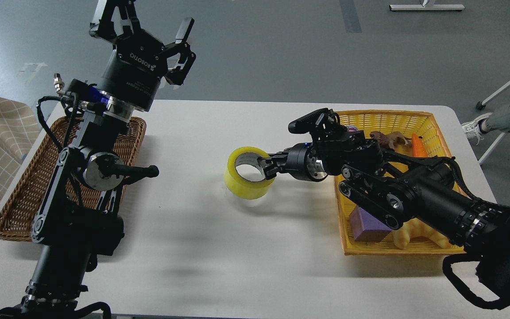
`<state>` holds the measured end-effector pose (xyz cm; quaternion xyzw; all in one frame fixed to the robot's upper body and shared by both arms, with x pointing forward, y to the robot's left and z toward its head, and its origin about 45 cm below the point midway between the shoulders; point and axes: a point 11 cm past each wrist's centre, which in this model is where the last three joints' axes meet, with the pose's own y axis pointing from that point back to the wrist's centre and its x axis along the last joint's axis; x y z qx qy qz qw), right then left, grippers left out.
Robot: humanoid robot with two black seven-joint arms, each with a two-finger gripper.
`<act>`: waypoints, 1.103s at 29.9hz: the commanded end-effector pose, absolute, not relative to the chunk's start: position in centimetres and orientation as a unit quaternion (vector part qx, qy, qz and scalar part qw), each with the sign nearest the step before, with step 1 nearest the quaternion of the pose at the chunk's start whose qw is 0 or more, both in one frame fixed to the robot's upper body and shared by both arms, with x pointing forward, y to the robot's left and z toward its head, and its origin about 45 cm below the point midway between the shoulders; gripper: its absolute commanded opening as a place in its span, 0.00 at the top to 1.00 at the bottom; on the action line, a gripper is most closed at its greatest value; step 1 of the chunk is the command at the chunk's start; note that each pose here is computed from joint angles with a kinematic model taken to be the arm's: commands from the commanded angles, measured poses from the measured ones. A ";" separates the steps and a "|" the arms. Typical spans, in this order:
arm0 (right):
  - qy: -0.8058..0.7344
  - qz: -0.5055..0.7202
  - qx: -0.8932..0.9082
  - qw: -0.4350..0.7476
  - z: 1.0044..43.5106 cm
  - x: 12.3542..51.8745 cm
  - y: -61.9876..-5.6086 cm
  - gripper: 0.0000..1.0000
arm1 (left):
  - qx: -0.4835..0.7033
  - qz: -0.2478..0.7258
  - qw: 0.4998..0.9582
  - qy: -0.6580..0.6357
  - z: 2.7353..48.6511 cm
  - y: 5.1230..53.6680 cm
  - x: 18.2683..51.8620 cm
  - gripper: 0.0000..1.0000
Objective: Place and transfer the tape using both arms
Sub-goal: 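Set the tape roll on the table center and release with right gripper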
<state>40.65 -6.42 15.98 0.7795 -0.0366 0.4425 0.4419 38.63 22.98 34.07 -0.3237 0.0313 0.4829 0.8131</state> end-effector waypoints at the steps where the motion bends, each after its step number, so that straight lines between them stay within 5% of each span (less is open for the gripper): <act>1: -0.032 0.431 0.781 0.450 14.8 40.2 -6.9 0.81 | -0.323 0.484 0.813 0.033 33.9 23.0 38.6 0.02; 18: -0.026 0.432 0.780 0.451 14.2 39.7 -6.9 0.62 | -0.322 0.485 0.813 0.034 33.7 23.1 38.5 0.02; 26: -0.072 0.445 0.779 0.436 15.4 40.8 -6.8 0.09 | -0.328 0.488 0.808 0.037 33.6 23.7 38.4 0.02; 33: -0.141 0.465 0.783 0.389 19.3 42.7 -6.1 0.01 | -0.327 0.490 0.807 0.040 33.4 23.8 38.4 0.02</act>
